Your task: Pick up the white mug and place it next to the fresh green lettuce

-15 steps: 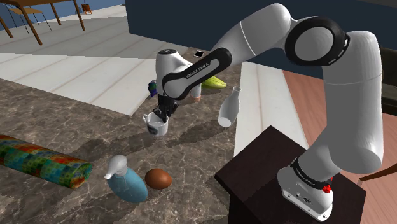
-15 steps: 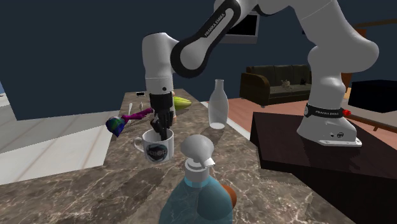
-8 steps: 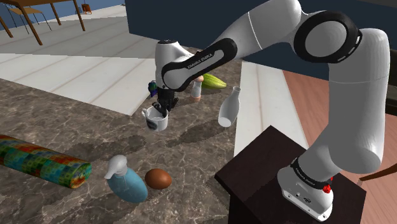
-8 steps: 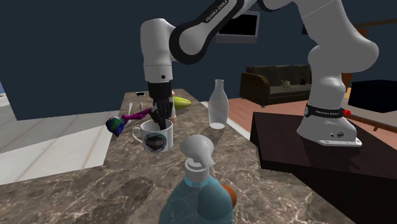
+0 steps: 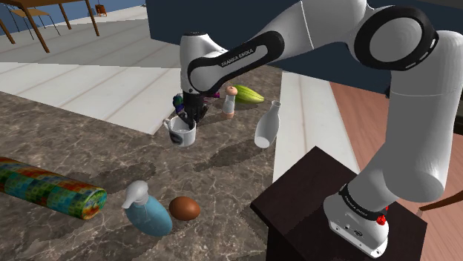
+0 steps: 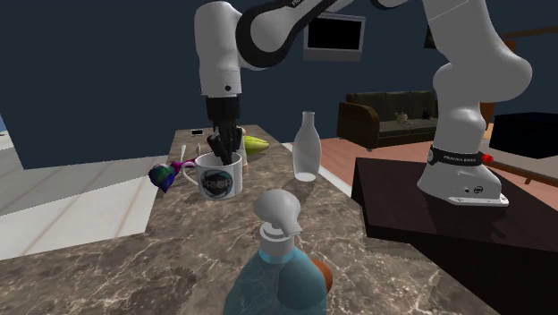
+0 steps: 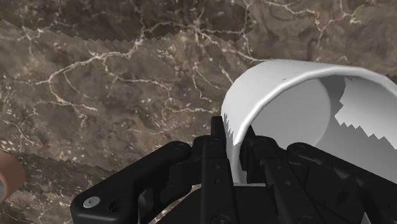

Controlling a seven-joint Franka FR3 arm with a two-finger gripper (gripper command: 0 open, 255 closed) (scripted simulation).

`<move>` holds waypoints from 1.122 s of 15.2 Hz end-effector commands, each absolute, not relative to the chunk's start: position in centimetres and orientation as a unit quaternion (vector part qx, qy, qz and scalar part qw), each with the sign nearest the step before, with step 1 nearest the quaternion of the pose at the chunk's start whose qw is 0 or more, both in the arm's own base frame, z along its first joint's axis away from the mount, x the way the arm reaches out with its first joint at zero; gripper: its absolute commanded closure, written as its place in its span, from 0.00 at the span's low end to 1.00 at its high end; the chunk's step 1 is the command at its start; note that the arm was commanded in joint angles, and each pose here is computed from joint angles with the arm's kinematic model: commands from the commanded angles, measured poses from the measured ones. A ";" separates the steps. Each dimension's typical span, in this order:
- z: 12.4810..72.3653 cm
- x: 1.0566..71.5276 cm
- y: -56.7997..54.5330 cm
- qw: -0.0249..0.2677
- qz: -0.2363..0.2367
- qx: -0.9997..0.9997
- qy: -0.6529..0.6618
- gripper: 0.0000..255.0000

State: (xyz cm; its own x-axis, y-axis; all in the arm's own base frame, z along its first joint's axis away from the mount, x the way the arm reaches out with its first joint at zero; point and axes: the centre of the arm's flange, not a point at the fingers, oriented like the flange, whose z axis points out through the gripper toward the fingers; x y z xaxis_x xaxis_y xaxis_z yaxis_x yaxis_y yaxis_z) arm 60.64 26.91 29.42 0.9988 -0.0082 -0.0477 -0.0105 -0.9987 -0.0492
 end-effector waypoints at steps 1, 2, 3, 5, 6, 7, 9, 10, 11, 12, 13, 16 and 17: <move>30.6 60.7 26.8 0.025 0.024 -0.999 0.005 1.00; 31.1 60.7 26.8 0.025 0.024 -0.999 0.005 1.00; 31.6 60.7 26.8 0.025 0.024 -0.999 0.005 1.00; 32.7 60.7 26.8 0.025 0.024 -0.999 0.005 1.00; 33.2 60.7 26.8 0.025 0.024 -0.999 0.005 1.00; 33.7 60.7 26.8 0.025 0.024 -0.999 0.005 1.00; 34.8 60.7 26.8 0.025 0.024 -0.999 0.005 1.00; 35.2 60.7 26.8 0.025 0.024 -0.999 0.005 1.00; 35.2 60.5 25.5 0.025 0.024 -0.999 0.005 1.00; 35.2 60.3 24.2 0.025 0.024 -0.999 0.005 1.00; 35.2 60.2 22.9 0.025 0.024 -0.999 0.005 1.00; 35.2 59.6 19.0 0.025 0.024 -0.999 0.005 1.00; 35.2 59.5 17.6 0.025 0.024 -0.999 0.005 1.00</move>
State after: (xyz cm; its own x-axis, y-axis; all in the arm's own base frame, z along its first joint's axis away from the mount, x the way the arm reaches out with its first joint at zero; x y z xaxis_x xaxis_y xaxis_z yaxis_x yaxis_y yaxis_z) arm 59.89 19.24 35.14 0.9988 -0.0091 -0.0479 -0.0114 -0.9987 -0.0488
